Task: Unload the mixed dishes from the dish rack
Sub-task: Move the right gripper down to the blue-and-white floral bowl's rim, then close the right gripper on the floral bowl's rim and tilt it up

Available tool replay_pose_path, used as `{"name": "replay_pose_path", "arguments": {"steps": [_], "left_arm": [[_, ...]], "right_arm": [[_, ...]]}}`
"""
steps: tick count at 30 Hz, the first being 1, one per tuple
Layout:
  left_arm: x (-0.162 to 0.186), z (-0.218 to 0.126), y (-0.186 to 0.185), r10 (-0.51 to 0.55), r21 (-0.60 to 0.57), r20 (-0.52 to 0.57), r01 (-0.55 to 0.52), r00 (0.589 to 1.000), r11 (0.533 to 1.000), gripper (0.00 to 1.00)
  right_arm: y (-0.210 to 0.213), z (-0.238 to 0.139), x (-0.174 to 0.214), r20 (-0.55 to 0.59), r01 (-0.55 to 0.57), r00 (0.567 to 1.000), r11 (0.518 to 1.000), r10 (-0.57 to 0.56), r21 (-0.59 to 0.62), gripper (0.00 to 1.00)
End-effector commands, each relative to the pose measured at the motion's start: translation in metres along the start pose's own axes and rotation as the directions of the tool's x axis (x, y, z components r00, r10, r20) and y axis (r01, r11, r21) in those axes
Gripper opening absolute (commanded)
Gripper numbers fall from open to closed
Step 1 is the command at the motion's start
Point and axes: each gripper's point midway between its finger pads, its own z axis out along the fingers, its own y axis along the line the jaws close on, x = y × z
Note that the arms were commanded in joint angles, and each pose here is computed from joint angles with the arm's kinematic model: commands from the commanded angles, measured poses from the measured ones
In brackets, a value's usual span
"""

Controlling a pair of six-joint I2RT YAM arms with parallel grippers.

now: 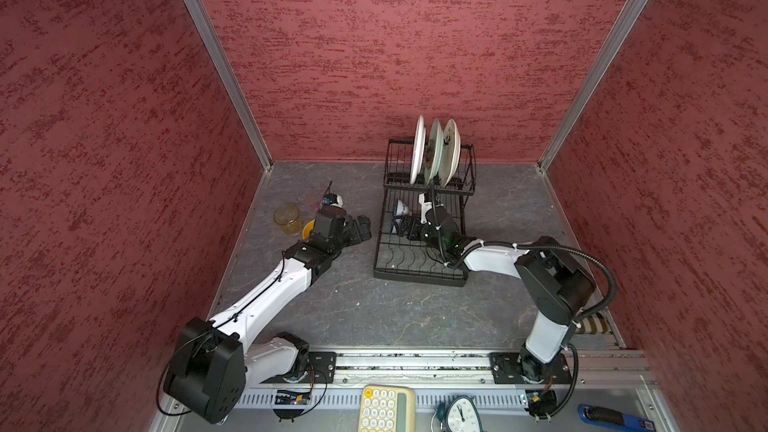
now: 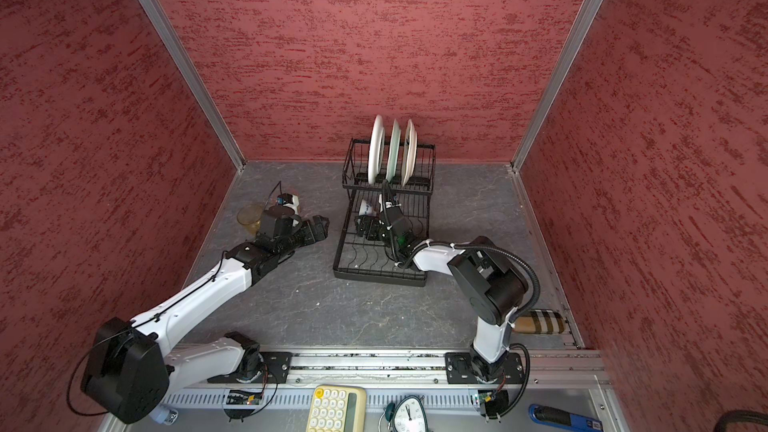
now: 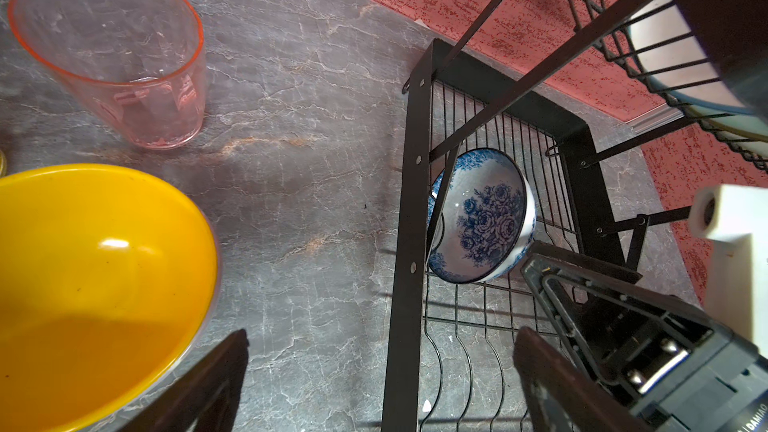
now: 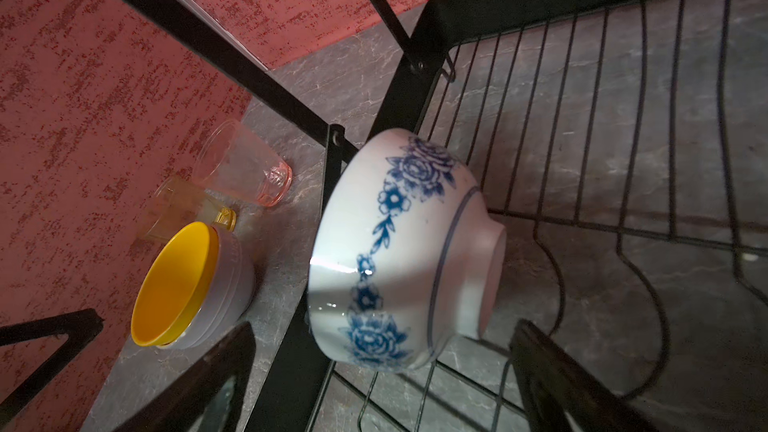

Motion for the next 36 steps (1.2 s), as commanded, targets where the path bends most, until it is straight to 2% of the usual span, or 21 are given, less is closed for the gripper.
{"name": "replay_pose_path", "arguments": {"steps": [1, 7, 11, 15, 22, 36], "left_arm": [[-0.001, -0.001, -0.003, -0.002, 0.018, 0.012, 0.002, 1.000, 1.000, 0.99], [-0.001, -0.001, -0.003, -0.003, 0.015, 0.012, 0.002, 1.000, 1.000, 1.00], [-0.001, 0.000, -0.003, -0.003, 0.016, 0.011, 0.002, 1.000, 1.000, 0.99], [-0.001, 0.000, -0.003, -0.002, 0.014, 0.012, 0.002, 1.000, 1.000, 1.00], [0.000, 0.001, -0.004, -0.002, 0.018, 0.005, 0.002, 1.000, 1.000, 0.99], [0.001, 0.003, -0.003, -0.003, 0.016, -0.001, 0.003, 1.000, 1.000, 1.00]], "right_arm": [[0.003, 0.007, -0.007, 0.027, 0.016, 0.999, 1.000, -0.017, 0.013, 0.95], [0.001, 0.012, -0.004, 0.018, 0.020, 1.000, 1.000, -0.020, 0.022, 0.94], [0.000, 0.016, -0.002, 0.010, 0.026, 1.000, 0.999, -0.026, 0.022, 0.85], [0.002, 0.020, 0.000, -0.002, 0.046, 0.999, 0.999, -0.046, 0.022, 0.81], [0.000, 0.025, -0.001, -0.007, 0.074, 0.997, 0.996, -0.074, 0.047, 0.81], [0.000, 0.027, -0.002, -0.008, 0.127, 0.992, 0.988, -0.127, 0.091, 0.72]]}}
